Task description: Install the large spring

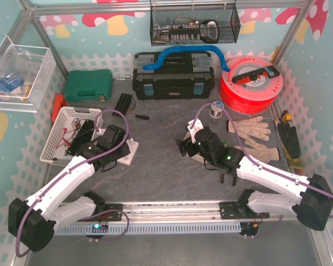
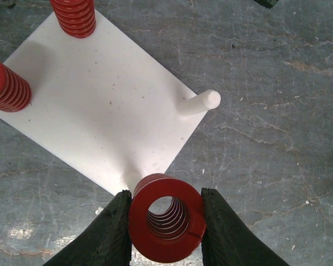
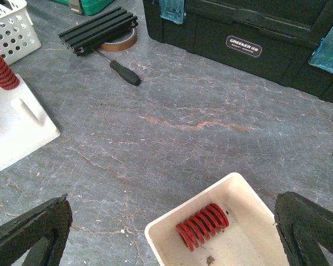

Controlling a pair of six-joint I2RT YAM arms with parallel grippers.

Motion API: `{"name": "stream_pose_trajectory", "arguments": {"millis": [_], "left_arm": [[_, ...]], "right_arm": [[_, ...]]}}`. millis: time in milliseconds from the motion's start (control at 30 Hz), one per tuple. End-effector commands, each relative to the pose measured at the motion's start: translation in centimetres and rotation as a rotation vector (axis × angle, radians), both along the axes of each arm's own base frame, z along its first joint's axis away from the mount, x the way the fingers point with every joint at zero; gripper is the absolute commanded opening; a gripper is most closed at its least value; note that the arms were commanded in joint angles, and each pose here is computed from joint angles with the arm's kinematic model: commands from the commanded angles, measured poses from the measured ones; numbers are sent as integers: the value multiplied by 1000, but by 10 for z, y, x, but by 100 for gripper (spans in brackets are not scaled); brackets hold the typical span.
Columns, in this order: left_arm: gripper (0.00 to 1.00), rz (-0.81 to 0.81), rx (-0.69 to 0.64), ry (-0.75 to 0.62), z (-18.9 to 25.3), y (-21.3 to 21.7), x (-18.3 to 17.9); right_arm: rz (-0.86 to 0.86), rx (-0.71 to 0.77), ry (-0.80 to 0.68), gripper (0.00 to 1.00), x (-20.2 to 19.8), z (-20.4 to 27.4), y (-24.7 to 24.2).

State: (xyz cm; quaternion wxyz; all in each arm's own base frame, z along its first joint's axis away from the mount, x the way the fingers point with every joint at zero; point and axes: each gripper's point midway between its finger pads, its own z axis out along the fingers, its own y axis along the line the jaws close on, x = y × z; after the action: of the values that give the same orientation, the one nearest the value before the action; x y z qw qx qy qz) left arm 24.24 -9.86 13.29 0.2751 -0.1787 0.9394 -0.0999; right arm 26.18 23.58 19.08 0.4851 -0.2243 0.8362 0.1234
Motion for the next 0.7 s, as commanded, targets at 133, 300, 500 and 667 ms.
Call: {"name": "stream_pose_trajectory", "arguments": {"millis": [133, 300, 500, 667], "left_arm": [[0, -9, 26, 14, -12, 0, -9], [1, 9, 44, 19, -16, 3, -7], [8, 5, 49, 36, -25, 0, -6], [18, 12, 39, 34, -30, -2, -4]], "right_arm": [[-7, -8, -28, 99, 1, 5, -4], [-5, -2, -24, 99, -1, 7, -4], [-1, -2, -16, 99, -3, 4, -5], [7, 3, -11, 99, -4, 3, -4]]}}
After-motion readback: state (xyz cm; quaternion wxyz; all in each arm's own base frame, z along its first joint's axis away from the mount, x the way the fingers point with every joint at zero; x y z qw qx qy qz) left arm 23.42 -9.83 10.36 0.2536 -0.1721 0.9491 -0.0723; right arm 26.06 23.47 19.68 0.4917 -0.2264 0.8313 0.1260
